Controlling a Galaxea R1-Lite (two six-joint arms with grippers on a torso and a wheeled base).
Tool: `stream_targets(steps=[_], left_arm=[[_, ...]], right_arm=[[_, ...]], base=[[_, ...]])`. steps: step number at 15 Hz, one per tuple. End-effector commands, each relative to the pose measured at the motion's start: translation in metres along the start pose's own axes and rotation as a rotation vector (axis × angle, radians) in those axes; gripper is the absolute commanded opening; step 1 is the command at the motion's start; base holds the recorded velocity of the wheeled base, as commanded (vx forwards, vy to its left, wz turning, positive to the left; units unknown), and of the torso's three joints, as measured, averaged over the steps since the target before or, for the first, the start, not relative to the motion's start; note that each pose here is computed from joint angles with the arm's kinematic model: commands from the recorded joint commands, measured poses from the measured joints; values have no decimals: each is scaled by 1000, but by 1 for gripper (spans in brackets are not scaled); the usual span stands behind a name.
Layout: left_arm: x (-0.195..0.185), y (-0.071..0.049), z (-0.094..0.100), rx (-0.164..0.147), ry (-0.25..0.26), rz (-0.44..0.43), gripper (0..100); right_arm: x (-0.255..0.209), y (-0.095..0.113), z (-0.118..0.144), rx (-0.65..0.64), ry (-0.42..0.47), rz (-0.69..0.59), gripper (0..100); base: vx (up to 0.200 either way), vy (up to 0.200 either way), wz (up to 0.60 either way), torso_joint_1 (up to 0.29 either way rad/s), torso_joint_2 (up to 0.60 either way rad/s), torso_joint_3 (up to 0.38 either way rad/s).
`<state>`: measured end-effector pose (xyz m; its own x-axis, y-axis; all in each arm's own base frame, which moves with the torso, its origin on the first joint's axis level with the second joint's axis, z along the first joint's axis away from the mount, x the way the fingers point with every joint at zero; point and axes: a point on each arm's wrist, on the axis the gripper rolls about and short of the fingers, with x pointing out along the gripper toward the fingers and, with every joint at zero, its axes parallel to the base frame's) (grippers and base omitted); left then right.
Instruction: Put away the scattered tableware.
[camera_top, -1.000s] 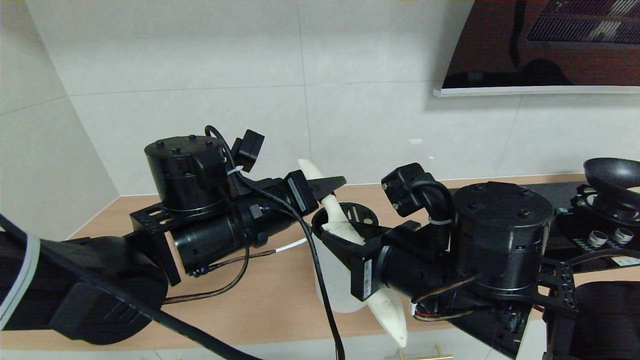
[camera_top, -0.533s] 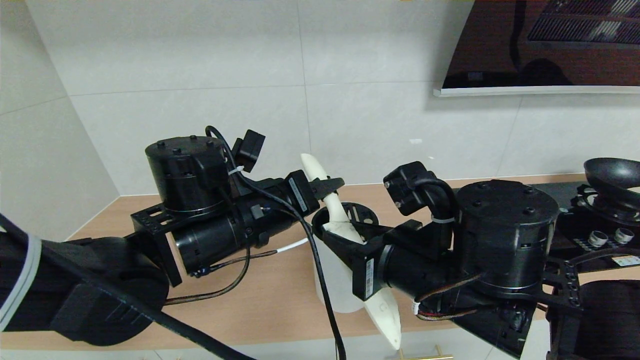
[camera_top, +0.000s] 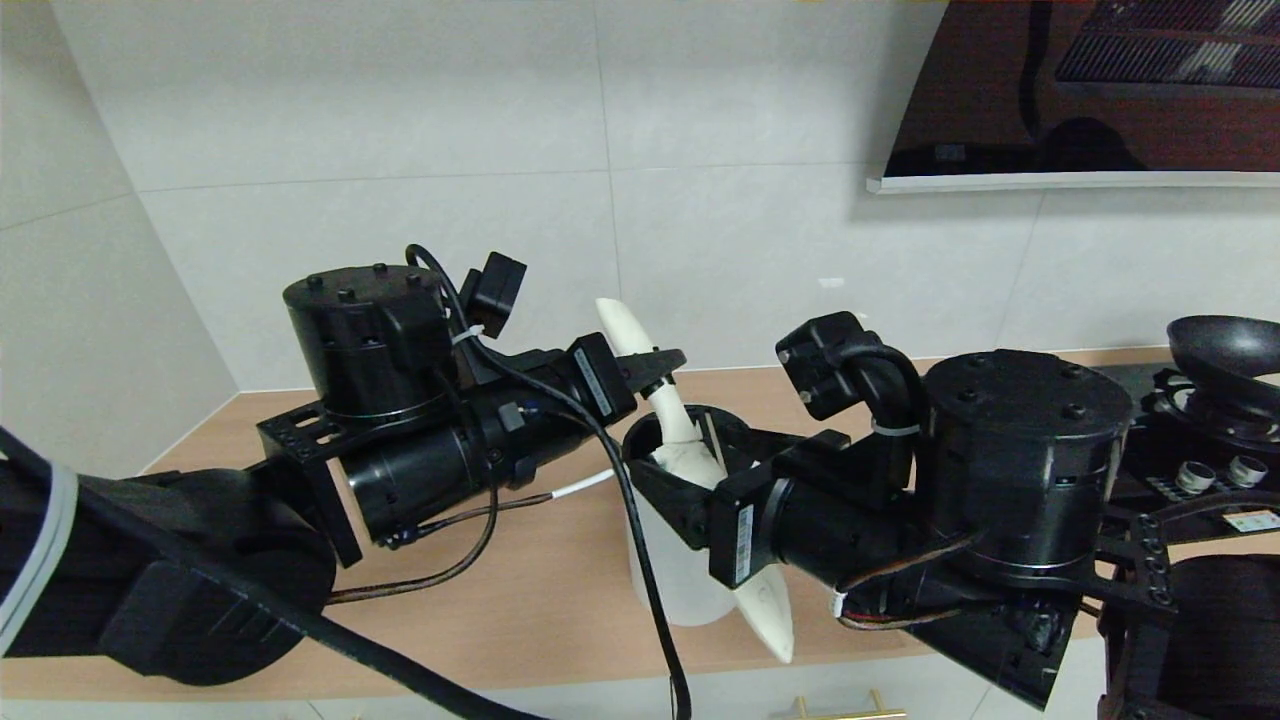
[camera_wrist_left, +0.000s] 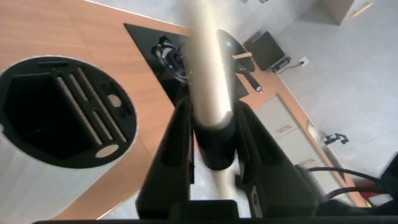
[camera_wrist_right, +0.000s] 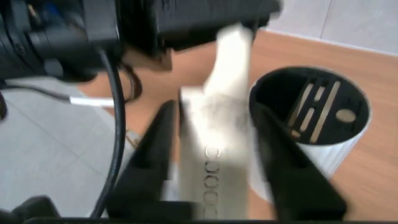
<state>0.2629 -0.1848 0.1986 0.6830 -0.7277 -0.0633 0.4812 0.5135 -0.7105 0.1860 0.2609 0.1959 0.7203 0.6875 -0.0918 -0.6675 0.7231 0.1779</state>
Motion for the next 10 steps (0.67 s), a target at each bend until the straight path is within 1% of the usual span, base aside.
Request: stream_targets(steps=[1,5,6,7,8,10], left_arm=[[-1,-2,1,1,-5,-8,0],[1,-5,6,5,-36,4,0],[3,-8,12,4,-64,34,0],[5,-11,17,6,-103,69,0],[8,-15,24,7,-154,117,0],[6,-26,39,20,-224,177,0]], right_arm=[[0,0,0,1,1,-1,100],[0,-3,1,2,-2,-10,100],[0,-15,6,5,-15,-46,100],[0,-24,10,9,-27,-73,100],[0,-37,14,14,-42,-112,100],[1,-57,25,22,-77,-174,100]], base=[[0,0,0,0,0,0],[0,0,0,0,0,0],[0,0,0,0,0,0],[0,0,0,0,0,0],[0,0,0,0,0,0],[0,0,0,0,0,0]])
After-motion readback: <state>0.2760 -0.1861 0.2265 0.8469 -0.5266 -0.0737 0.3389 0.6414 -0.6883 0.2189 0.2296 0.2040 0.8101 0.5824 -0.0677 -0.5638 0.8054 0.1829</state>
